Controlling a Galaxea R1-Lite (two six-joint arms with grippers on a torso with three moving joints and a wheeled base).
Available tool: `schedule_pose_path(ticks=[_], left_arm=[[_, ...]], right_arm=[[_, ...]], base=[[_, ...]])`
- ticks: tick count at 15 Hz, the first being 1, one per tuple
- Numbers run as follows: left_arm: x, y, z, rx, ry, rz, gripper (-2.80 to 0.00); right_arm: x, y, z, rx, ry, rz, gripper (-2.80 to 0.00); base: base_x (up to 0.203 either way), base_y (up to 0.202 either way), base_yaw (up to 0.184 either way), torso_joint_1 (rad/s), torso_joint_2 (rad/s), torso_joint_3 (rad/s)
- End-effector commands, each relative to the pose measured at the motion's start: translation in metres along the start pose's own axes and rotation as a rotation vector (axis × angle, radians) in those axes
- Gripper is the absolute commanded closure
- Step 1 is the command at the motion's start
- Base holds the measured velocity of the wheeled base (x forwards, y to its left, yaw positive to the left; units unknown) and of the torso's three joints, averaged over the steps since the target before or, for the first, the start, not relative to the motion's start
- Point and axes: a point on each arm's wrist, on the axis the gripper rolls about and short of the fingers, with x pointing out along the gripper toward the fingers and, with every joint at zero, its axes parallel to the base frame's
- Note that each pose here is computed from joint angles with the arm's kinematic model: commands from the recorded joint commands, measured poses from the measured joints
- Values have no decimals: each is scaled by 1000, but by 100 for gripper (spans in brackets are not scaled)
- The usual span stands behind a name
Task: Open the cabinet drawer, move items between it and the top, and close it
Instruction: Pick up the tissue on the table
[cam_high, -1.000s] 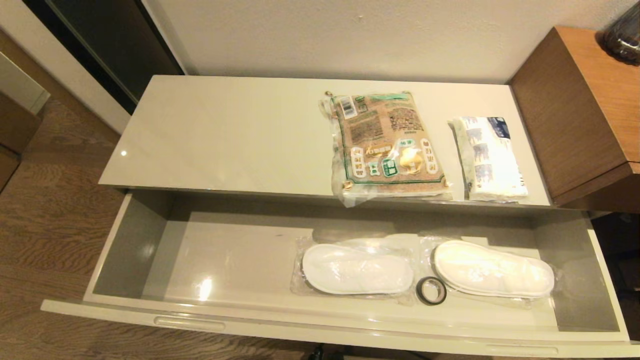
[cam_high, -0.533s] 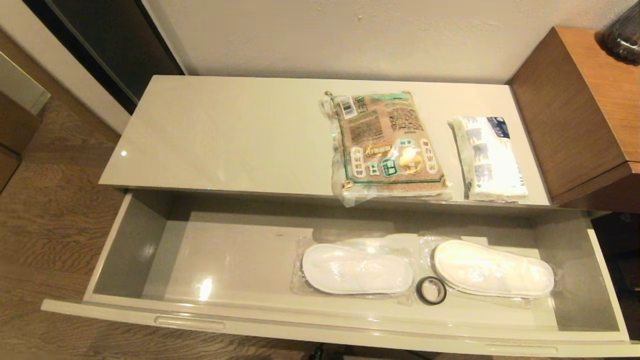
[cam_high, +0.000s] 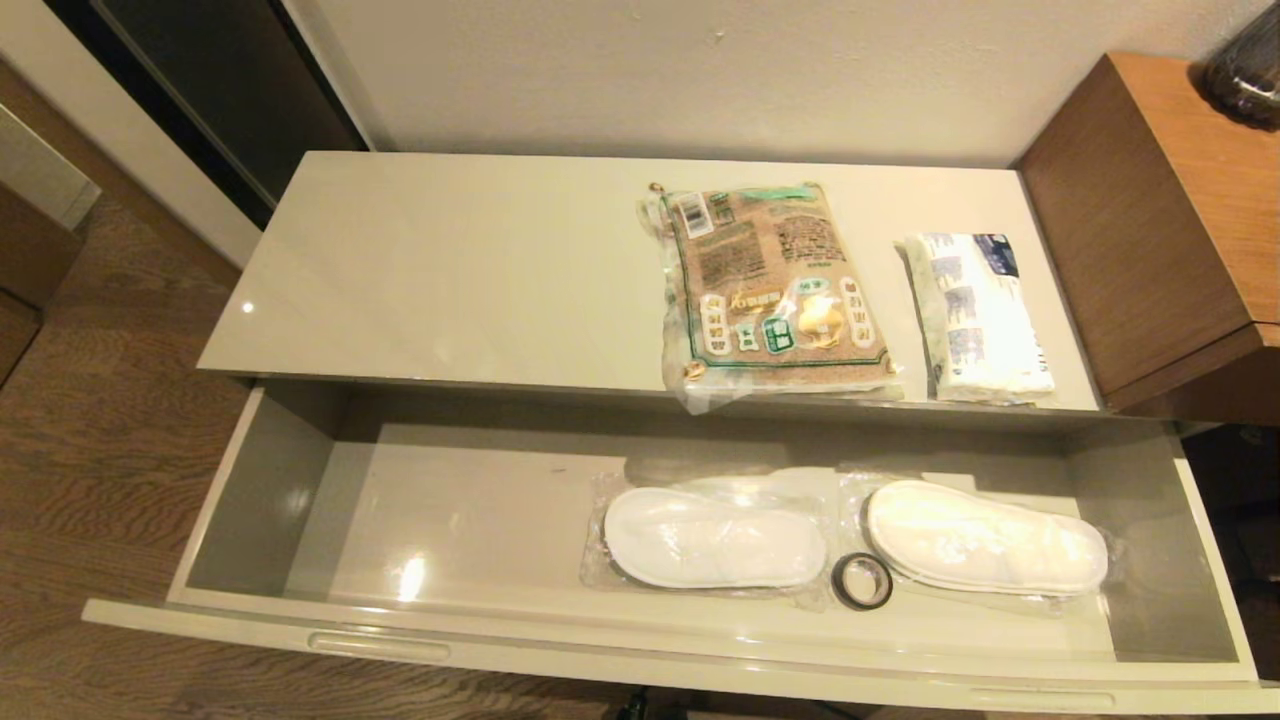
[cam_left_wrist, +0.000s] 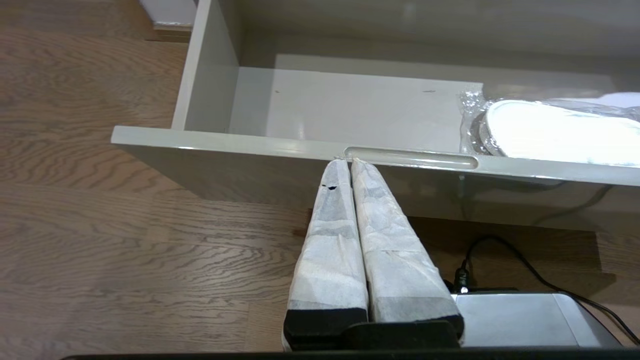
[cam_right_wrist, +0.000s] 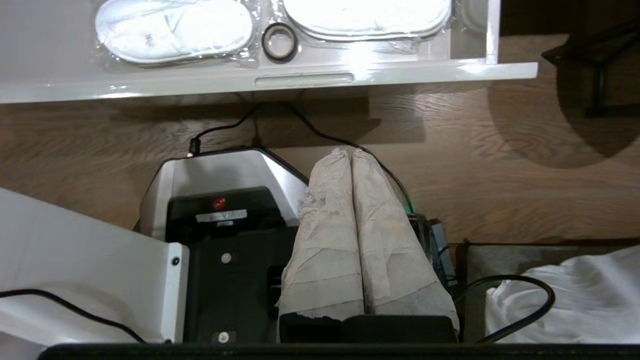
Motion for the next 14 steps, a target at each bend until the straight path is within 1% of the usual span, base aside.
schedule_pose_path(ticks=[1, 3, 4, 5, 6, 7, 8, 9, 11, 14], left_arm=[[0, 0, 0, 0, 0, -3, 0], [0, 0, 0, 0, 0, -2, 0], [0, 0, 0, 0, 0, -1, 0], [0, 0, 0, 0, 1, -2, 0], [0, 0, 0, 0, 0, -1, 0], [0, 0, 0, 0, 0, -1, 0], [0, 0, 0, 0, 0, -3, 0], [0, 0, 0, 0, 0, -2, 0], [0, 0, 0, 0, 1, -1, 0], [0, 0, 0, 0, 0, -3, 0]], right_arm=[[-2, 0, 1, -2, -4, 14, 0], [-10, 0, 4, -13, -45, 32, 0], [-11, 0, 2, -13, -31, 52, 0], [-12, -1, 3, -18, -36, 63, 0], [-14, -6, 4, -31, -43, 86, 0], [-17, -16, 4, -54, -46, 115, 0], [-17, -24, 4, -55, -48, 90, 0], [-14, -27, 2, -25, -42, 60, 0], [-16, -27, 1, -17, -52, 65, 0], [-10, -27, -5, -6, -26, 58, 0]], base=[[0, 0, 0, 0, 0, 0], [0, 0, 0, 0, 0, 0], [0, 0, 0, 0, 0, 0], [0, 0, 0, 0, 0, 0], [0, 0, 0, 0, 0, 0], [0, 0, 0, 0, 0, 0], [0, 0, 0, 0, 0, 0], [0, 0, 0, 0, 0, 0], [0, 0, 0, 0, 0, 0], [0, 0, 0, 0, 0, 0]])
